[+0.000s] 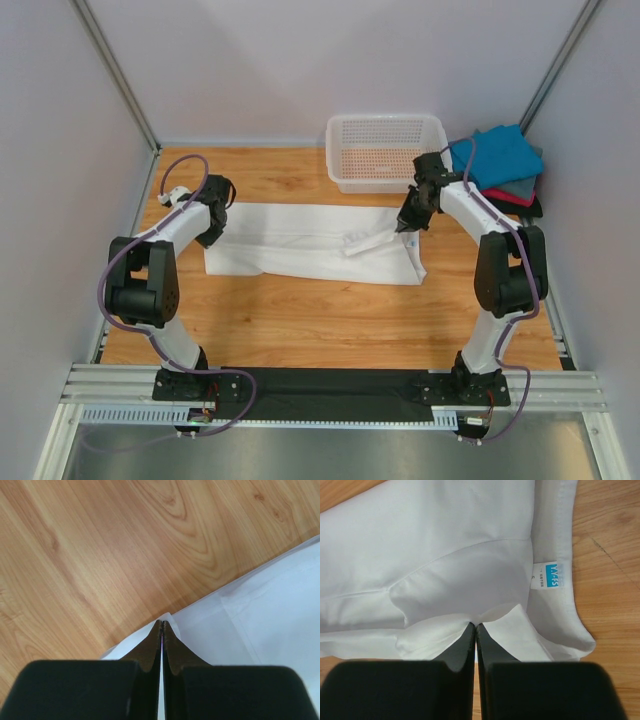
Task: Fold and stack the t-shirts
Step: Fold the tshirt
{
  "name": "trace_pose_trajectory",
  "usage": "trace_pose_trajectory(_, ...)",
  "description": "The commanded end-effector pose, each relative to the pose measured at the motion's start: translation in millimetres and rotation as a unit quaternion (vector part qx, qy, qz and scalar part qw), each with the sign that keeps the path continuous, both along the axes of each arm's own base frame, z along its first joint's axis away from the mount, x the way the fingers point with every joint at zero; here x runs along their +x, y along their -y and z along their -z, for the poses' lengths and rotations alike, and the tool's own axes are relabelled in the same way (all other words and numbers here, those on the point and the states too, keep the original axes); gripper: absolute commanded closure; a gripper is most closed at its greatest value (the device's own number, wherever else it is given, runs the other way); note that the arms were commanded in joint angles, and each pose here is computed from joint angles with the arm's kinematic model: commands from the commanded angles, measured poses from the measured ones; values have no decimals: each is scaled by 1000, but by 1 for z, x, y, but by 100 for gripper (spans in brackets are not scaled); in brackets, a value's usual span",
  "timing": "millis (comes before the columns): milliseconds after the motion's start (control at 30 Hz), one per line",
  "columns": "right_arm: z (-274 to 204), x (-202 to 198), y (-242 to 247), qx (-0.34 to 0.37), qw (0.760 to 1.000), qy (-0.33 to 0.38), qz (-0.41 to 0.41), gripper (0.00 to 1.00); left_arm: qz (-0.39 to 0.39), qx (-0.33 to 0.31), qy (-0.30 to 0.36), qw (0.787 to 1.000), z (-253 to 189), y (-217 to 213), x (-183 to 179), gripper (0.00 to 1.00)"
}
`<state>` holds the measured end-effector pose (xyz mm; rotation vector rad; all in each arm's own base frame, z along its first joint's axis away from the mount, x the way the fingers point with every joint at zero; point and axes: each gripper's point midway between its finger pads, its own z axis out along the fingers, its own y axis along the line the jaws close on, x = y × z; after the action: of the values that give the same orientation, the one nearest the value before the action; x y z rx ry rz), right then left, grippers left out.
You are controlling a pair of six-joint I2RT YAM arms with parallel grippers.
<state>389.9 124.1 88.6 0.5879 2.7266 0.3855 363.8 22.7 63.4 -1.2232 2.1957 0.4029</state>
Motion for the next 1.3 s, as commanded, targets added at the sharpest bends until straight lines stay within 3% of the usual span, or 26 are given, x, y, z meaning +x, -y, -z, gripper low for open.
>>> trace_pose_trajectory(0, -17, -3, -3, 21, 1000, 23, -3, 100, -4, 16, 5, 1000, -8, -4, -2, 100)
trace_pose_trajectory(267, -27, -42, 0, 42, 999, 25, 25, 100, -6, 18, 3, 1000, -8, -4, -12, 100)
trace_pose_trajectory(433, -32, -45, 2, 37, 999, 28, 27, 100, -6, 14, 7, 1000, -7, -3, -11, 100)
trace_pose_trajectory(733, -52, -34, 11, 15, 998, 57, 32, 100, 4, 15, 24, 1000, -13, 0, 3, 100)
trace_pose_trajectory(1267, -12, 5, 7, 15, 999, 20, 45, 100, 29, 17, 29, 999, -9, 9, 32, 100)
